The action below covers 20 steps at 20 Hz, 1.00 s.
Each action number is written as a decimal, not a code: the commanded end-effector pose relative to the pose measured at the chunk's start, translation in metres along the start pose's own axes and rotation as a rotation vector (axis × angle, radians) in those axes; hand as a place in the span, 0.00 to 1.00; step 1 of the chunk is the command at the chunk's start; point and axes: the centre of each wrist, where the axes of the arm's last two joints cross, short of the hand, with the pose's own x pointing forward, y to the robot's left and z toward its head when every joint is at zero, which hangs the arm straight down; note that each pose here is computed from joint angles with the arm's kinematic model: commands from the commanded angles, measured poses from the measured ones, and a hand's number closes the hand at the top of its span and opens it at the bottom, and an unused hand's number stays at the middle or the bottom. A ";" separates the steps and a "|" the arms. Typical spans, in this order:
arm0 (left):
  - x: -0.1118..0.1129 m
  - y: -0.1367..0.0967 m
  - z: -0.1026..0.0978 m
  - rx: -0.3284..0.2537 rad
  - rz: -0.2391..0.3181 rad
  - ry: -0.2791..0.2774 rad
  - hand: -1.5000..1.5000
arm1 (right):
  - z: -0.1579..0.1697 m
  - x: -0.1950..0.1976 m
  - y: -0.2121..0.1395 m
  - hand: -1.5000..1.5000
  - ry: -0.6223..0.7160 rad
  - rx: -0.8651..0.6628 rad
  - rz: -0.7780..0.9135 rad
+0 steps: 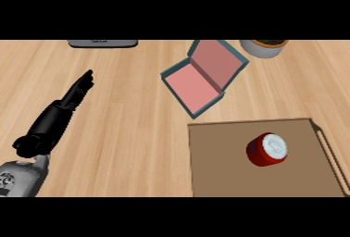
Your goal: Pick the can from the tray and place it in the cardboard box
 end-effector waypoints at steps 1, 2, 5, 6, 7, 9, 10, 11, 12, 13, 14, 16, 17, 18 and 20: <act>0.004 -0.008 -0.012 -0.014 -0.011 -0.023 0.50 | 0.009 0.018 0.000 0.00 0.050 0.147 0.115; 0.010 -0.017 -0.017 -0.024 0.005 -0.032 0.50 | 0.020 0.035 -0.004 0.00 0.072 0.152 0.130; -0.002 -0.006 -0.016 -0.047 0.015 -0.040 0.50 | 0.019 0.044 -0.001 0.00 0.130 0.182 0.202; 0.011 -0.009 -0.026 -0.062 0.019 -0.028 0.50 | 0.013 0.041 0.000 0.00 0.166 0.202 0.196; 0.008 -0.022 -0.018 -0.055 0.005 -0.039 0.50 | 0.014 0.050 -0.011 0.00 0.186 0.208 0.205; 0.010 -0.019 -0.033 -0.065 -0.001 -0.043 0.50 | 0.014 0.055 -0.002 0.00 0.204 0.242 0.212; 0.013 -0.017 -0.032 -0.066 0.021 -0.056 0.50 | 0.016 0.061 -0.011 0.00 0.221 0.238 0.226; 0.013 -0.013 -0.040 -0.055 0.004 -0.042 0.50 | 0.014 0.058 0.004 0.00 0.226 0.280 0.220; 0.002 -0.014 -0.019 -0.068 0.008 -0.030 0.50 | 0.011 0.056 0.008 0.00 0.245 0.295 0.212; 0.006 -0.020 -0.019 -0.070 0.015 -0.047 0.50 | 0.006 0.055 0.014 0.00 0.264 0.292 0.212; 0.010 -0.020 -0.026 -0.070 0.014 -0.034 0.50 | 0.006 0.062 0.009 0.00 0.275 0.278 0.188; 0.000 -0.024 -0.023 -0.056 0.012 -0.052 0.50 | 0.008 0.066 0.020 0.00 0.262 0.311 0.209; 0.003 -0.009 -0.025 -0.074 0.015 -0.030 0.50 | -0.005 0.063 0.029 0.00 0.270 0.337 0.198; 0.006 -0.003 -0.020 -0.050 0.001 -0.035 0.50 | -0.006 0.062 0.028 0.00 0.281 0.338 0.190; 0.000 -0.024 -0.020 -0.063 0.006 -0.031 0.50 | -0.021 0.070 0.031 0.00 0.284 0.340 0.191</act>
